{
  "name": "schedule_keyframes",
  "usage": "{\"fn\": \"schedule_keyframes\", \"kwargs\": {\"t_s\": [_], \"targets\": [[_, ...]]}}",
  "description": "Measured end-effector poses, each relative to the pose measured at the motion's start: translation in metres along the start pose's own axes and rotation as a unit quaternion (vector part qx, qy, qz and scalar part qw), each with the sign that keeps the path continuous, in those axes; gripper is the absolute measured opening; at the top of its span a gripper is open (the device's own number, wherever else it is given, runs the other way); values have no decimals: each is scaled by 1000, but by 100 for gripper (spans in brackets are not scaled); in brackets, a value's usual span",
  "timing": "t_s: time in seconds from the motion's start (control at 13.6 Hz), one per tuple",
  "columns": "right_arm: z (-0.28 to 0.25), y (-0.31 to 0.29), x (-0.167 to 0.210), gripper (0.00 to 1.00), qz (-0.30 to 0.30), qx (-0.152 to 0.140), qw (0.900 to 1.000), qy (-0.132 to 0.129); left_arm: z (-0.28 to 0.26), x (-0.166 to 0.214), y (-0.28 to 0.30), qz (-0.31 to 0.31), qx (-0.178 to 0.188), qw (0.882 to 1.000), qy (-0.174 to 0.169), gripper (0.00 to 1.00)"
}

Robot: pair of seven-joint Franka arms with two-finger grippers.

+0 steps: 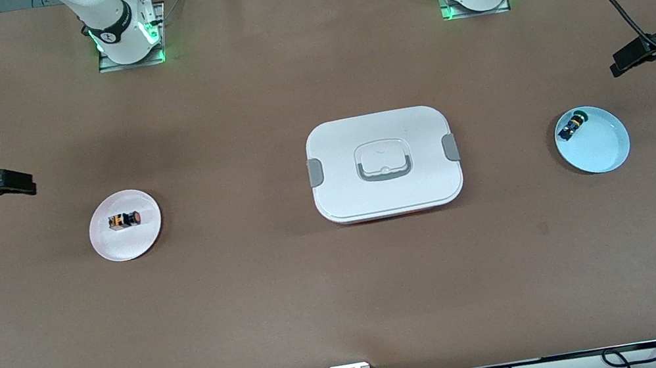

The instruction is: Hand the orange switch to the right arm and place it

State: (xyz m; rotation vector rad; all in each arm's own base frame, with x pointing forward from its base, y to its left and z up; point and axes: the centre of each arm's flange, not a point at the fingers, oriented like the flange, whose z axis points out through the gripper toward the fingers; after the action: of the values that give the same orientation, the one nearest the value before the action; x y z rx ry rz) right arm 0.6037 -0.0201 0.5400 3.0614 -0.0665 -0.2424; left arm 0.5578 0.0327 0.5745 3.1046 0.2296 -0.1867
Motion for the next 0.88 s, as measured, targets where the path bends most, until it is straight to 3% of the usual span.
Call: {"fn": "schedule_keyframes", "kwargs": {"t_s": [0.15,0.88], "targets": [[8,6,-5,100,4,1,1000,-4,0,0,0,0,0,1000,0,100],[-6,15,-53,100,-12,9,999,42,5,3,0,0,0,1000,-4,100]]}}
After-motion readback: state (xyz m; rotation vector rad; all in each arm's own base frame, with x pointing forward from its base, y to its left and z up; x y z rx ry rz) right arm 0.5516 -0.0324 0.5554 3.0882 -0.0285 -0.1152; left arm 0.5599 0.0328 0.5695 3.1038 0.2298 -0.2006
